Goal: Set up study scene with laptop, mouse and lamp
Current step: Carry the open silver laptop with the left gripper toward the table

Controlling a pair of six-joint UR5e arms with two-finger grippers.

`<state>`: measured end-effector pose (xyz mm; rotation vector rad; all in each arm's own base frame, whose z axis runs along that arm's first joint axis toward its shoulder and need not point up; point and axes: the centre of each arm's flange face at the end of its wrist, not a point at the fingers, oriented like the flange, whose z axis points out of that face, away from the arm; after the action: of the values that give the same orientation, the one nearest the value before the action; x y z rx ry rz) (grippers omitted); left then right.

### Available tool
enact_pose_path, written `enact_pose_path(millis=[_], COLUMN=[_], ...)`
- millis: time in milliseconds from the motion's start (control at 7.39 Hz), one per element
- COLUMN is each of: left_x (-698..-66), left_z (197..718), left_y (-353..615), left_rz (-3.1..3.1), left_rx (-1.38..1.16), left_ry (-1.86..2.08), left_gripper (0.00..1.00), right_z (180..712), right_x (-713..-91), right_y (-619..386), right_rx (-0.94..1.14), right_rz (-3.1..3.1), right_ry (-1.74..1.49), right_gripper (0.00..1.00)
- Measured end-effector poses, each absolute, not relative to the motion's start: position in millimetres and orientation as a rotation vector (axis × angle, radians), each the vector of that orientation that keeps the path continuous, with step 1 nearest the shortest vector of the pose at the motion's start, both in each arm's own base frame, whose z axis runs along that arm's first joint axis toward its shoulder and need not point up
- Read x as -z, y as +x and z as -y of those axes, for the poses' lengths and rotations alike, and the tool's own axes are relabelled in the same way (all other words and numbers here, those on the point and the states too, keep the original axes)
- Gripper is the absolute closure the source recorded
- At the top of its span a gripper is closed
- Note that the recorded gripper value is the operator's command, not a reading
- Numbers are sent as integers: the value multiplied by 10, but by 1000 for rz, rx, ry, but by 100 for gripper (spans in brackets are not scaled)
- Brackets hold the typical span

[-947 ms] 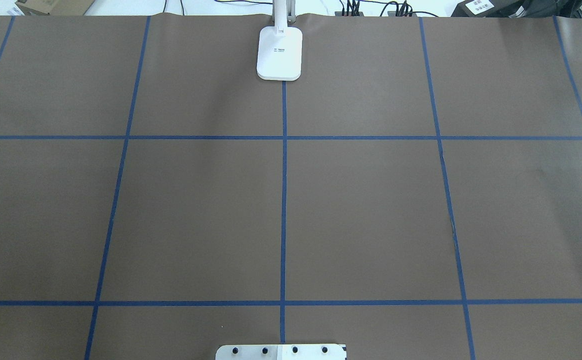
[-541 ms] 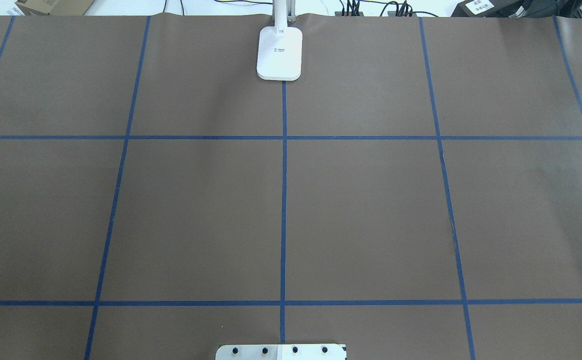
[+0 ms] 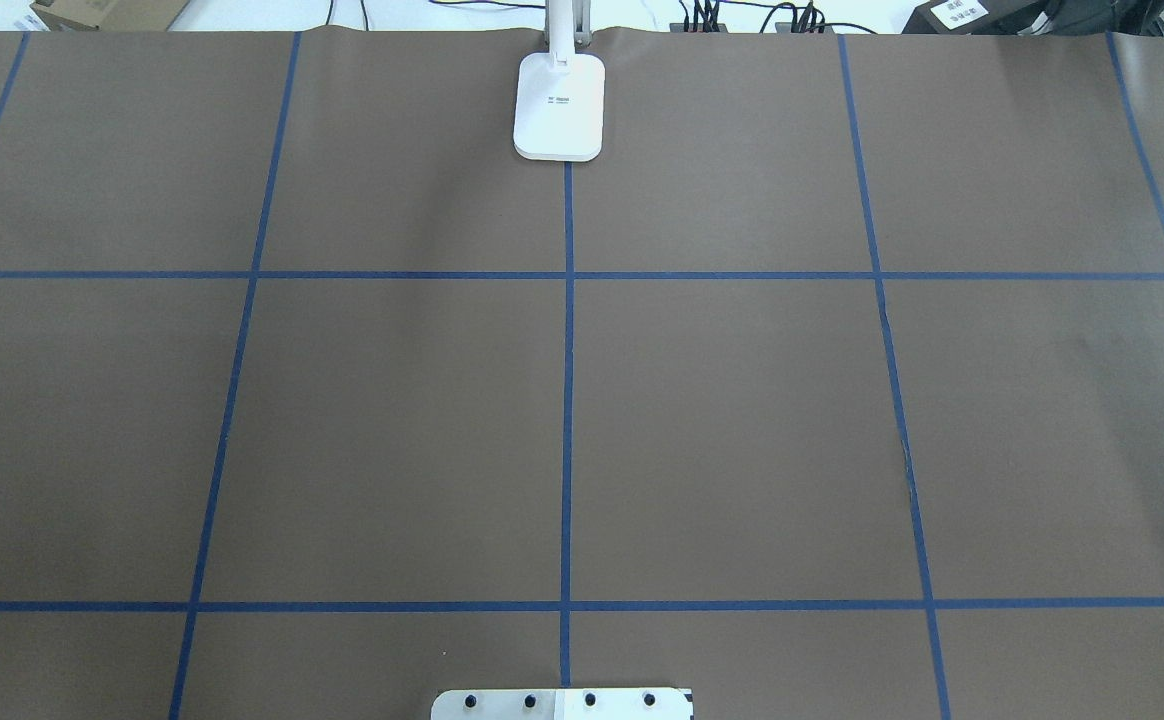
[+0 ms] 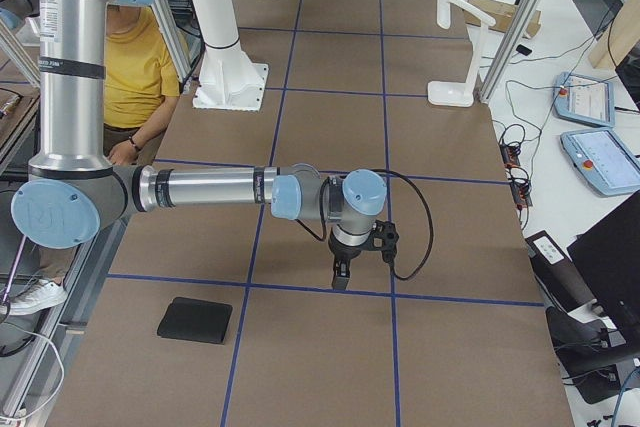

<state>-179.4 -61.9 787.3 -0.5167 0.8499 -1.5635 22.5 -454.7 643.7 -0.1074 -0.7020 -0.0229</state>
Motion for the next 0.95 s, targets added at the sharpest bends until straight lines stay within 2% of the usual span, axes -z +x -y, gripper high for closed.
enact_pose_path(millis=[947], left_x=[-7476], left_z=[1096], left_y=[-2188], left_rz=[-990], left_rx=[1574], left_ry=[-387], left_gripper=[100], right_z=[4547], right_x=[-6430], right_y=[224], right_rx=[23], right_rz=[704], right_ry=[-107], right_gripper=[0])
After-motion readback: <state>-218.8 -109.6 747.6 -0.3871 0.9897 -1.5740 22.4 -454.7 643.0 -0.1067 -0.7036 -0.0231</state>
